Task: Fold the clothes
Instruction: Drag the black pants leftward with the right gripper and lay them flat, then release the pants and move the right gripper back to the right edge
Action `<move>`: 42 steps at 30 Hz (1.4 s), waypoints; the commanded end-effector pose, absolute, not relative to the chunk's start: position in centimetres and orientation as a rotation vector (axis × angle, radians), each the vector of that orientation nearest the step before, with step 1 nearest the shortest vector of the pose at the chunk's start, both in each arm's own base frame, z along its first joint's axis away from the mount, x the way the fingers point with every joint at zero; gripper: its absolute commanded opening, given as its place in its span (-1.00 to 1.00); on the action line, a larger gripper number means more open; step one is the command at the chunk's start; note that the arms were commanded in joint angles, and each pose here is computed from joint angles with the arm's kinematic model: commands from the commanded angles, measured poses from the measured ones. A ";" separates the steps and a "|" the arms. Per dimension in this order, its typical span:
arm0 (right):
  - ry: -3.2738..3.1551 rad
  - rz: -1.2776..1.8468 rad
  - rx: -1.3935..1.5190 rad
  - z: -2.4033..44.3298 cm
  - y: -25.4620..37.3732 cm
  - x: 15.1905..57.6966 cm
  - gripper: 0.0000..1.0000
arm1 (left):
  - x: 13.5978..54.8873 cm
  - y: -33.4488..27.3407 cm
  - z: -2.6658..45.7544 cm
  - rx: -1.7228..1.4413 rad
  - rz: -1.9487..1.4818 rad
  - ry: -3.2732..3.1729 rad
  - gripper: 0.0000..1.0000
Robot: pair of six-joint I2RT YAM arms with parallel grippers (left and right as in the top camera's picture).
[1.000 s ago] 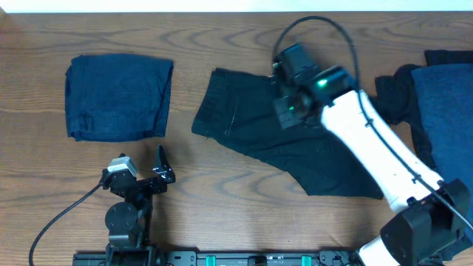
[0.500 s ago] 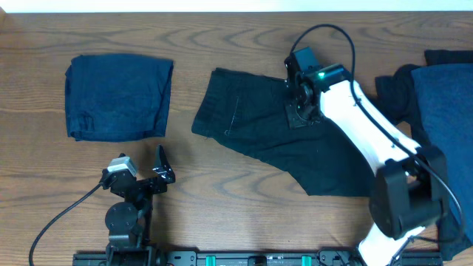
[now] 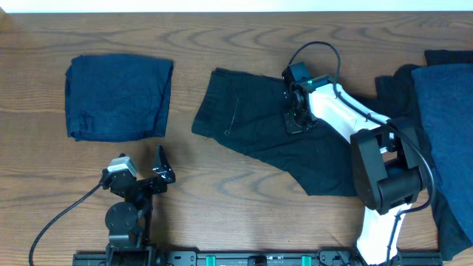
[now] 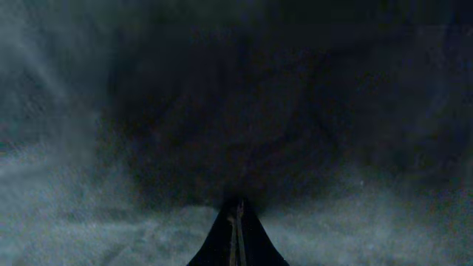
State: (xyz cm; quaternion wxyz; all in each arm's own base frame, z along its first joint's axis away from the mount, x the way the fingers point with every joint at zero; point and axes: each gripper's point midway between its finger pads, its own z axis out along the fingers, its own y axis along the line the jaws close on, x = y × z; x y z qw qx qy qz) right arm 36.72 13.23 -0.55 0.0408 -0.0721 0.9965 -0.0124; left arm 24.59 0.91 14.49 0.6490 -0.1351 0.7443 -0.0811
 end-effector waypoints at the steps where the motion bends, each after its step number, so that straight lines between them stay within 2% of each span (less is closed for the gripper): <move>1: 3.110 -0.067 -0.193 -4.9 12.7 36.3 -0.98 | 24.4 1.1 12.8 -0.310 -0.157 1.740 0.96; 8: 2.969 -0.012 -0.288 -5.0 13.9 39.6 -0.98 | 24.4 1.1 12.8 -0.310 -0.157 1.740 0.96; 18: 2.840 0.033 -0.244 -3.1 14.1 43.6 -0.99 | 24.4 1.1 12.8 -0.310 -0.157 1.740 0.96; 21: 2.814 0.027 -0.278 -0.7 13.8 44.8 -0.97 | 24.4 1.1 12.8 -0.310 -0.157 1.740 0.96; 25: 2.759 0.026 -0.312 4.9 13.4 46.3 -0.81 | 24.4 1.1 12.8 -0.310 -0.157 1.740 0.96; 30: 2.731 0.028 -0.228 12.2 11.2 45.7 -0.76 | 24.4 1.1 12.8 -0.310 -0.157 1.740 0.96; 35: 2.738 0.010 -0.110 15.2 7.4 44.4 -0.70 | 24.4 1.1 12.8 -0.310 -0.157 1.740 0.96; 39: 2.760 0.024 -0.011 15.5 3.4 44.1 -0.66 | 24.4 1.1 12.8 -0.310 -0.157 1.740 0.96; 42: 2.765 0.071 -0.007 15.1 1.1 44.4 -0.49 | 24.4 1.1 12.8 -0.310 -0.157 1.740 0.96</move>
